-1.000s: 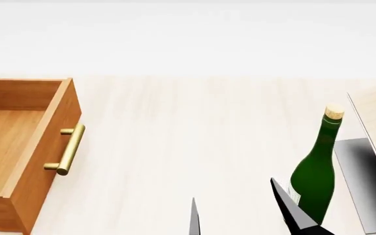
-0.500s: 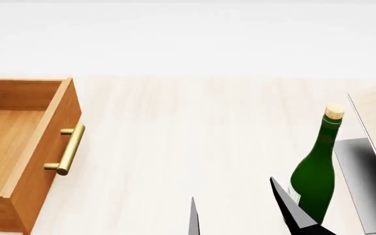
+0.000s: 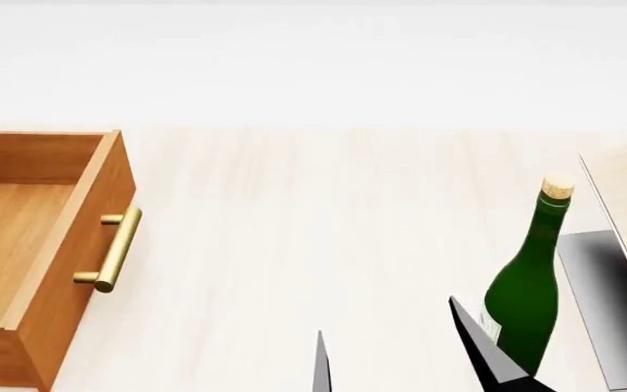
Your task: Put the bowl on top of the cabinet.
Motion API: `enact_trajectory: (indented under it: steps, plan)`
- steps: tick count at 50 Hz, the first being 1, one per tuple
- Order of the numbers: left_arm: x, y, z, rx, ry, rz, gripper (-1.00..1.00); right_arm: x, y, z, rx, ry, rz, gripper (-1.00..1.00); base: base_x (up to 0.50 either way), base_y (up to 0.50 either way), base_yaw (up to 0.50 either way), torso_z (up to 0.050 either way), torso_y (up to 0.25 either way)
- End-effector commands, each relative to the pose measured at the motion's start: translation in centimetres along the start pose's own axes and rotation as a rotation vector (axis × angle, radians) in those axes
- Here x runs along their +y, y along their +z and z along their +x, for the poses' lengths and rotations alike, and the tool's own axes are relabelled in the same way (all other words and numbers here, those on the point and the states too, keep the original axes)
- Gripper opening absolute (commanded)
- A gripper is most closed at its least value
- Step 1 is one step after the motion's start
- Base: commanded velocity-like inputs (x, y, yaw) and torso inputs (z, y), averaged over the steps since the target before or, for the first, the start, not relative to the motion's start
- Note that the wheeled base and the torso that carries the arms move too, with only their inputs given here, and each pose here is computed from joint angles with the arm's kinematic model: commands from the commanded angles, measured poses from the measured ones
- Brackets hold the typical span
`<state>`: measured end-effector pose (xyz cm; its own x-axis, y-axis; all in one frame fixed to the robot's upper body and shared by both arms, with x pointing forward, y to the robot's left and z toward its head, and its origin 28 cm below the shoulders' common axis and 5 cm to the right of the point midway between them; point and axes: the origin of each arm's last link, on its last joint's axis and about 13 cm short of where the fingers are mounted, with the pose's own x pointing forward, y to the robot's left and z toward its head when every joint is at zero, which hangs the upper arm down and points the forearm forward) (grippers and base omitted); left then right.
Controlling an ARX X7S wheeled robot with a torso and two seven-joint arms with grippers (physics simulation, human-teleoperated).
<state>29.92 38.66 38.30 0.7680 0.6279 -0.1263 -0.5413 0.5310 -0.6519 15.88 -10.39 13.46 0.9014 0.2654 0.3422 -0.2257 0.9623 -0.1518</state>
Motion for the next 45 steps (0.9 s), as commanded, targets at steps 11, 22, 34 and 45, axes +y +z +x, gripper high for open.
enact_trajectory:
  steps: [11, 22, 34, 45]
  plan:
    - [2.9, -4.8, -10.2, -0.273, -0.445, 0.176, 1.00, -0.5, 0.3, 0.0, -0.035, -0.060, -0.020, 1.00, 0.00, 0.00, 0.00, 0.000, 0.000]
    - [6.7, -10.5, -14.3, -0.572, -0.635, 0.177, 1.00, -2.0, 1.6, 0.0, -0.129, -0.184, -0.058, 1.00, 0.00, 0.00, 0.00, 0.000, 0.000]
    - [10.7, -15.9, -15.1, -0.704, -0.754, 0.194, 1.00, -2.8, 1.9, -0.2, -0.184, -0.246, -0.082, 1.00, 0.00, 0.00, 0.00, 0.000, 0.000]
    - [14.0, -19.3, -14.6, -0.763, -0.778, 0.204, 1.00, -3.7, 2.7, -1.1, -0.293, -0.326, -0.118, 1.00, 0.00, 0.00, 0.00, 0.000, 0.000]
